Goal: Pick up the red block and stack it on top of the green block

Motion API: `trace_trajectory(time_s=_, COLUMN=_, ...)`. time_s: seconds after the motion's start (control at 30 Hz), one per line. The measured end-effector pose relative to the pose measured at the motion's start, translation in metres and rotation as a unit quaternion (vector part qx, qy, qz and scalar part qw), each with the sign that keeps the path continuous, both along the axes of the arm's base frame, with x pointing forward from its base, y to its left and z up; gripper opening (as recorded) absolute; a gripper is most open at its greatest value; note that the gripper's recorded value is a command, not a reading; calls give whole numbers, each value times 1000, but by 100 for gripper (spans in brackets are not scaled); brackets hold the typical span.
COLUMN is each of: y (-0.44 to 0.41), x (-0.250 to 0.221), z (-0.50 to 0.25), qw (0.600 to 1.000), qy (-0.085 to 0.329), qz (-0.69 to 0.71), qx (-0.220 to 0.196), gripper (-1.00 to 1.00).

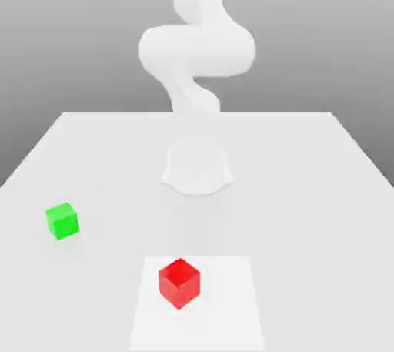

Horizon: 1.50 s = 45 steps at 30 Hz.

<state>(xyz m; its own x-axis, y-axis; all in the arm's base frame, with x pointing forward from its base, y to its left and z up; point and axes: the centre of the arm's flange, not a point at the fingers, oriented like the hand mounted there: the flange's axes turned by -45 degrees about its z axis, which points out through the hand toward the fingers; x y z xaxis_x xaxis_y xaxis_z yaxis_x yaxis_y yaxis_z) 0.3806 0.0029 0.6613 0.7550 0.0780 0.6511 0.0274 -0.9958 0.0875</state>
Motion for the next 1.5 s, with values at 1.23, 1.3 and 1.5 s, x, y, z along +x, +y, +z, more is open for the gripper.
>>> trace_trajectory(time_s=1.23, y=-32, x=14, z=-510, qw=881, qy=337, qz=320, qx=-95, gripper=-100)
trace_trajectory(time_s=1.3, y=-32, x=15, z=-496, qw=881, qy=336, qz=319, qx=-95, gripper=-100)
trace_trajectory(time_s=1.5, y=-39, x=12, z=-455, qw=883, qy=338, qz=313, qx=-92, gripper=-100)
